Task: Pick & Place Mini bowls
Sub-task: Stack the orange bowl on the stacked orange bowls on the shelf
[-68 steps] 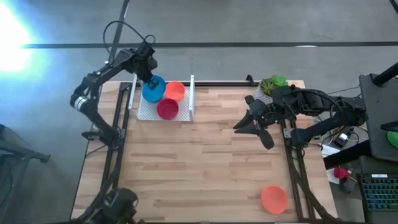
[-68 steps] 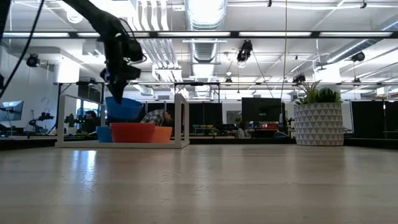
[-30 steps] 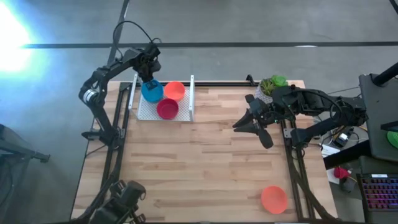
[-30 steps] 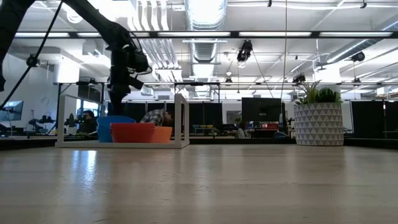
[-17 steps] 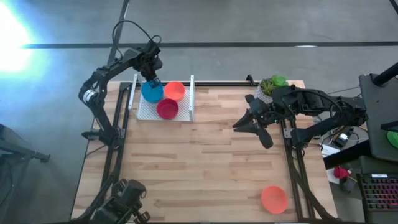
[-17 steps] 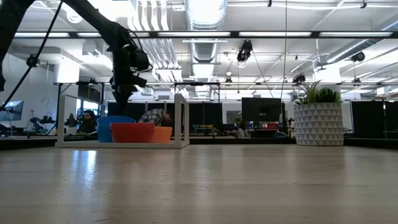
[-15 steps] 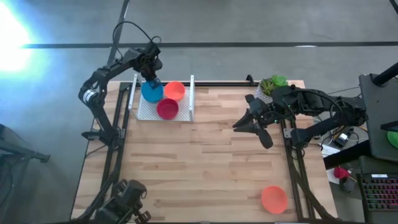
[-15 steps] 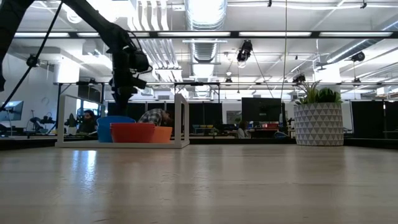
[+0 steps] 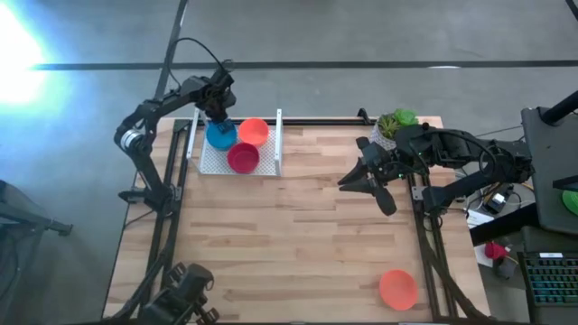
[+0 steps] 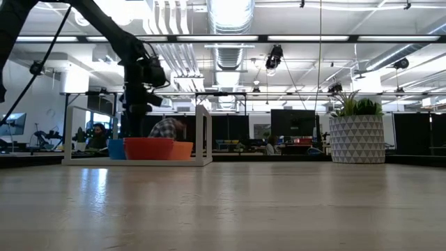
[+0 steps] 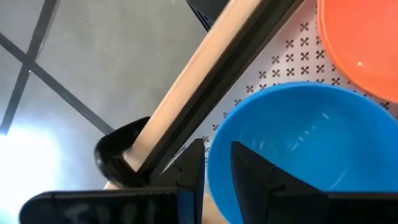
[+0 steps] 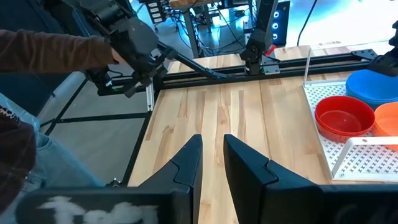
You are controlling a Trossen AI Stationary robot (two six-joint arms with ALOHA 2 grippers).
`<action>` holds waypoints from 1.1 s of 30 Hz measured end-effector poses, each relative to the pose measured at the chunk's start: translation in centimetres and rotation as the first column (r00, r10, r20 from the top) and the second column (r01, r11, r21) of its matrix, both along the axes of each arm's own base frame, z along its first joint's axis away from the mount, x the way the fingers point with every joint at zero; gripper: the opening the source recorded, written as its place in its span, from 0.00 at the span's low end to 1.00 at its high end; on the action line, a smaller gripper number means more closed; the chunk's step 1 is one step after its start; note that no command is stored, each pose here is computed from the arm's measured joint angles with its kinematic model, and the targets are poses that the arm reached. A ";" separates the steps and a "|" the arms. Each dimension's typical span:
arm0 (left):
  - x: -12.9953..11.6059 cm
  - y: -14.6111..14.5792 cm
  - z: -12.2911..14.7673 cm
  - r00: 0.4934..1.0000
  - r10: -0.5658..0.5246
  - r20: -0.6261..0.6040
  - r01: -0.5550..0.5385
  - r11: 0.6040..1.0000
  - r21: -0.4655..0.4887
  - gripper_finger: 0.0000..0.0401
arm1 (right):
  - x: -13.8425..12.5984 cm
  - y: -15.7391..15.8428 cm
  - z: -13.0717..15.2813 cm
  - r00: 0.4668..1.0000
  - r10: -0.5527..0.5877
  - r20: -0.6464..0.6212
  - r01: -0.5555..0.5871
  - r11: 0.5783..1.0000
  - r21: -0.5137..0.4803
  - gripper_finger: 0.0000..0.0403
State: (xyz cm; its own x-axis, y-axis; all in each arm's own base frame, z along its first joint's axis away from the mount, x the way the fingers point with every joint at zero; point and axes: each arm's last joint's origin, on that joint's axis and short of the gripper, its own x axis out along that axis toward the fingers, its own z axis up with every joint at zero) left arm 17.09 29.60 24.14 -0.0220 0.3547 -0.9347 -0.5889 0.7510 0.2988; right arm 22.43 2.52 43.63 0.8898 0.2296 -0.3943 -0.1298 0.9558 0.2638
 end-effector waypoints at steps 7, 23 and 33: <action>-0.2 -0.8 4.6 0.995 0.038 0.093 -0.048 0.993 0.107 0.18 | 0.0 0.0 0.0 1.000 0.000 0.000 0.000 1.000 -0.001 0.15; -0.7 -14.2 16.3 0.876 -0.162 0.454 -0.020 0.929 0.370 0.01 | 0.0 0.0 0.0 1.000 0.002 -0.001 -0.002 1.000 -0.003 0.15; -0.5 -22.4 18.2 0.700 -0.300 0.649 0.100 0.940 0.327 0.00 | 0.0 0.0 0.0 1.000 0.005 -0.003 -0.005 1.000 -0.002 0.15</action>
